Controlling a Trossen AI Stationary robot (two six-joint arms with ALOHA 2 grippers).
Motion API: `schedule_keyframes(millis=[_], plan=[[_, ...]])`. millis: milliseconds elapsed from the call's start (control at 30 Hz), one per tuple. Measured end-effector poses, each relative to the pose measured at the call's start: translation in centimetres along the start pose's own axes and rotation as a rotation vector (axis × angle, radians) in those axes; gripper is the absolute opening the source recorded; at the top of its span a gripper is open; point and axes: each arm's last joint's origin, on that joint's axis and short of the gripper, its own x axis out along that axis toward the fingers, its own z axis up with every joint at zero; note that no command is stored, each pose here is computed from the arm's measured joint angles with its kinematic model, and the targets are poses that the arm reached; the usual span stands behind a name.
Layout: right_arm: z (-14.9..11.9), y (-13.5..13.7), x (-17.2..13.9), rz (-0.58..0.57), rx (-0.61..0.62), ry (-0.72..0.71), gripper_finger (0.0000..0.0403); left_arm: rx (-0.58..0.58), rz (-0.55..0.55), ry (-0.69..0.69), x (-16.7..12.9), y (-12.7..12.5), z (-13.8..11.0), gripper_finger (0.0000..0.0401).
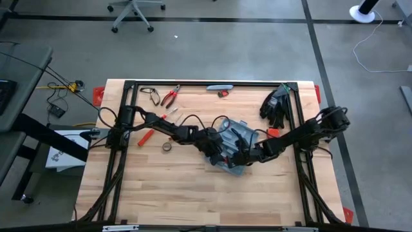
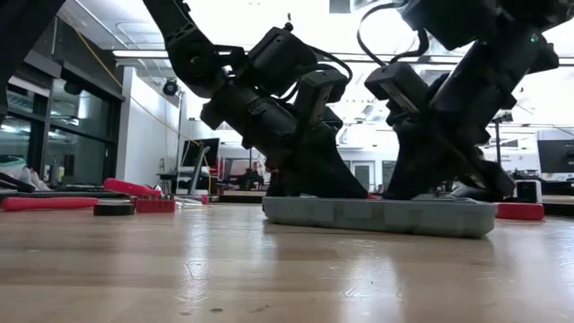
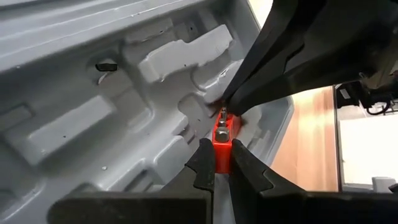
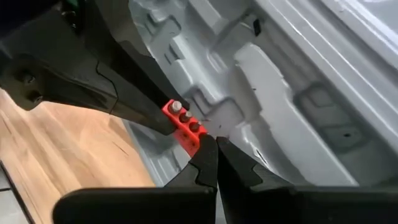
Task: Prefit tool cases
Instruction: Put the right orange multi-bit set into the gray tool case
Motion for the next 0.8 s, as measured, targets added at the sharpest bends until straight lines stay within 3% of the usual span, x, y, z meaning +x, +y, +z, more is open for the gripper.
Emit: schedule_keyframes(millis=[533,800], plan=[[-0.1,1.0,-0.1,0.057,-0.04,0.022,0.0,-0.027,0.029,0.024,1.0,0.6,-0.9,0.001],[-0.4,0.4,0.4,0.003,-0.058,0.067,0.0,-0.028,0.03,0.024,1.0,0.6,-0.9,0.001]])
